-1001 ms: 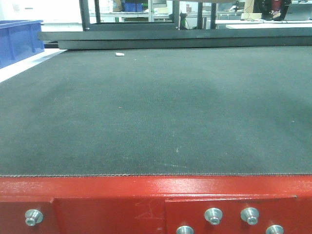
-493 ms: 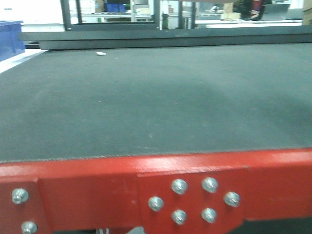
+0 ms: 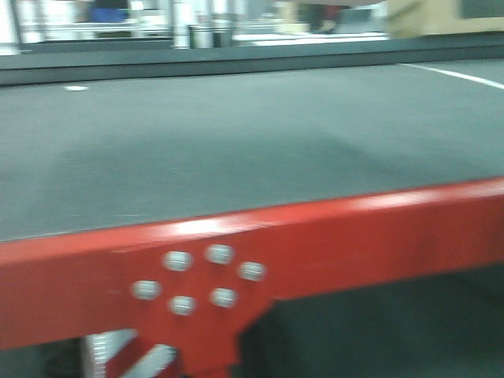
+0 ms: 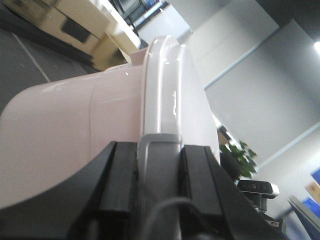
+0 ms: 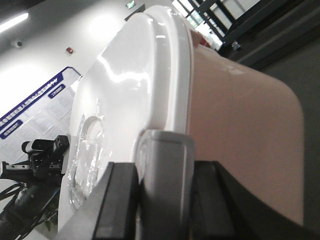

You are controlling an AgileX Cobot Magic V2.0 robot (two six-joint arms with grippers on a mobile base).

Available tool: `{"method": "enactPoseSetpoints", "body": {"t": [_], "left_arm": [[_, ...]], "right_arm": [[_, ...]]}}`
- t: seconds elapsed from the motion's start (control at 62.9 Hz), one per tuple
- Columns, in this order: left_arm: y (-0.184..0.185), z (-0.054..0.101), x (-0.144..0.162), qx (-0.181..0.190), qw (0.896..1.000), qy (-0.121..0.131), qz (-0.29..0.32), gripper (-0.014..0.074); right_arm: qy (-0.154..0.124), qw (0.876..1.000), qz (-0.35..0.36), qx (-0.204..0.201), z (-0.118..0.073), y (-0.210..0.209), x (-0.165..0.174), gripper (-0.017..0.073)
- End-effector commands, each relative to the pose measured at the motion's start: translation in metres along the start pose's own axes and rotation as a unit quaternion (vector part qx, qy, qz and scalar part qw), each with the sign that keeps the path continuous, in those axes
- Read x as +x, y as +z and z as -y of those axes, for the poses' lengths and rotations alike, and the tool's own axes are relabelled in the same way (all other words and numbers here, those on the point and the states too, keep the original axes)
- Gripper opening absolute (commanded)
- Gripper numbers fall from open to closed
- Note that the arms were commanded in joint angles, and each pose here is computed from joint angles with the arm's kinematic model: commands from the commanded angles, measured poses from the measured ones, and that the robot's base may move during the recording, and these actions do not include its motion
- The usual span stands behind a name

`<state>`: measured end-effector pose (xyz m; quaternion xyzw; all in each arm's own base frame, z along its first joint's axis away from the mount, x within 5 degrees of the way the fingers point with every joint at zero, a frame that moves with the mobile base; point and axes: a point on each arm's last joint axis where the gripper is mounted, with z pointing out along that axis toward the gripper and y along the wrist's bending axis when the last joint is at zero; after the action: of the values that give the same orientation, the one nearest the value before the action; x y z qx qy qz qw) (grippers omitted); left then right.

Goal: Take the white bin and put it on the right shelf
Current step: 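Hold the bin with both grippers while the base turns away from the table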

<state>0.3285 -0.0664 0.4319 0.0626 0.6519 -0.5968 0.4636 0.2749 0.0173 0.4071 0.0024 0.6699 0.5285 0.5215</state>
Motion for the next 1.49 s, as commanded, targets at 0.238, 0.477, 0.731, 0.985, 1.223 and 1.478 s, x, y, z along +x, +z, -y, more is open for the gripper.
{"method": "enactPoseSetpoints", "body": {"t": [0.238,0.477,0.731,0.985,1.223,1.478], "left_arm": [[0.002,0.0548,0.0173,0.14,0.985,0.037,-0.089,-0.0126],[0.002,0.0548,0.0173,0.14,0.985,0.037,-0.089,-0.0126],[0.002,0.0548,0.0173,0.14,0.985,0.037,-0.089,-0.0126],[0.0021,0.0546,0.0171,0.139,0.986,0.037,-0.087,-0.0126],[0.0021,0.0545,0.017,0.139,0.986,0.037,-0.087,-0.0126],[0.0022,0.0543,0.0168,0.137,0.986,0.037,-0.086,-0.0126]], "right_arm": [[-0.037,0.988,-0.043,-0.141,-0.0489,-0.0037,0.0052,0.0191],[-0.037,0.988,-0.043,-0.141,-0.0489,-0.0037,0.0052,0.0191],[-0.037,0.988,-0.043,-0.141,-0.0489,-0.0037,0.0052,0.0191],[-0.037,0.988,-0.043,-0.141,-0.0489,-0.0037,0.0052,0.0191],[-0.037,0.988,-0.043,-0.141,-0.0494,-0.004,0.0052,0.0191],[-0.037,0.988,-0.043,-0.141,-0.0494,-0.004,0.0052,0.0191]]}}
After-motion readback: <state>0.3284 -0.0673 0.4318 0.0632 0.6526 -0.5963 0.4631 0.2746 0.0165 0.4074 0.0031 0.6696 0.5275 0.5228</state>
